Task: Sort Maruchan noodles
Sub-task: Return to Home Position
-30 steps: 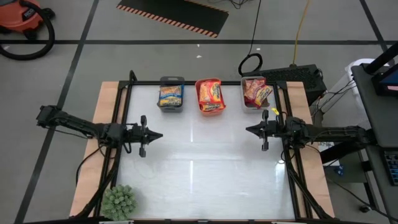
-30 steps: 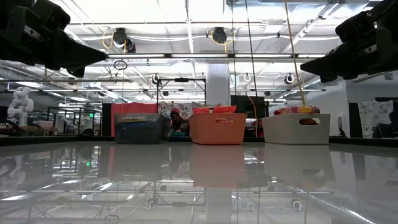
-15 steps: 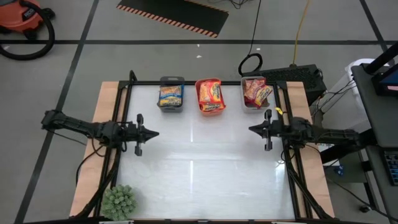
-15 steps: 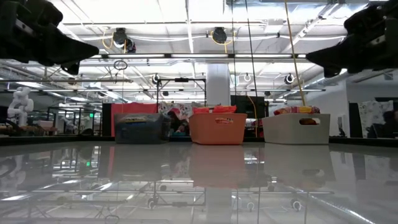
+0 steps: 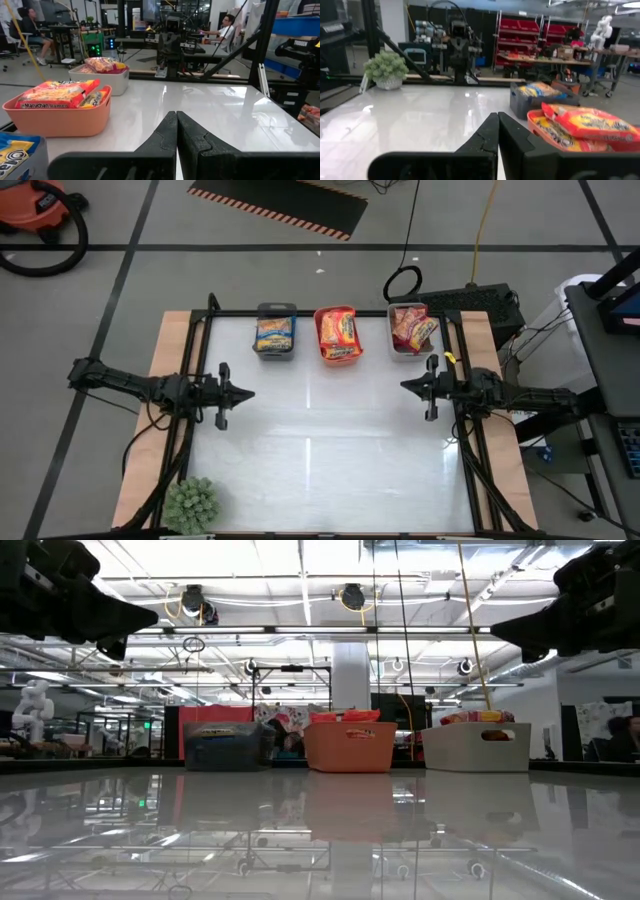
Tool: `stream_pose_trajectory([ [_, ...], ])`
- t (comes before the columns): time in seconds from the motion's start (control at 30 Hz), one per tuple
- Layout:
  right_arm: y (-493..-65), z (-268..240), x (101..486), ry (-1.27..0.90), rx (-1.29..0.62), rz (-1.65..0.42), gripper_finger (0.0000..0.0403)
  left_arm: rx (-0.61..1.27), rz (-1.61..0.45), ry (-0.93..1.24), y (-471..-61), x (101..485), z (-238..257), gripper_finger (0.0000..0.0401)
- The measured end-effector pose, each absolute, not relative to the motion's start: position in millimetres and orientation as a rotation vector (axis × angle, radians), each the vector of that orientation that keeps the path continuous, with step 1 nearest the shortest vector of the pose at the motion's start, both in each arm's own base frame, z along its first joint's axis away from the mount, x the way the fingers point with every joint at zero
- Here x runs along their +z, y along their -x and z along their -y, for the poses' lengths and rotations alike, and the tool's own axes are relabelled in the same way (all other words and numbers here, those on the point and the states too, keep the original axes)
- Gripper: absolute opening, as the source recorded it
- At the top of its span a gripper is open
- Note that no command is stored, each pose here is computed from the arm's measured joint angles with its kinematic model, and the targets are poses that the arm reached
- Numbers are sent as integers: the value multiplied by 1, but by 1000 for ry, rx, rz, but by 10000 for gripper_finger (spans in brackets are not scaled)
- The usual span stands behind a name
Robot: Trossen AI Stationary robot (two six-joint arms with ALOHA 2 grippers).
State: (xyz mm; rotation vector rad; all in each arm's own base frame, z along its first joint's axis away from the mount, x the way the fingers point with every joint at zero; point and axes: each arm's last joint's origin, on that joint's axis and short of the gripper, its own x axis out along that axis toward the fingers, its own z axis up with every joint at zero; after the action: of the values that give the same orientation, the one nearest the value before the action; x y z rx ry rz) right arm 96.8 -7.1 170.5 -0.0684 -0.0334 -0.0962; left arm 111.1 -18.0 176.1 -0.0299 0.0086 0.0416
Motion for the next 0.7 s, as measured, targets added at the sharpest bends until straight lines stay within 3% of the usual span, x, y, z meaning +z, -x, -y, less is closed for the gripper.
stream_pose_trajectory([
  [0.7,-97,-1,169,5,-8,23,0,53,-62,80,-111,171,18,1],
])
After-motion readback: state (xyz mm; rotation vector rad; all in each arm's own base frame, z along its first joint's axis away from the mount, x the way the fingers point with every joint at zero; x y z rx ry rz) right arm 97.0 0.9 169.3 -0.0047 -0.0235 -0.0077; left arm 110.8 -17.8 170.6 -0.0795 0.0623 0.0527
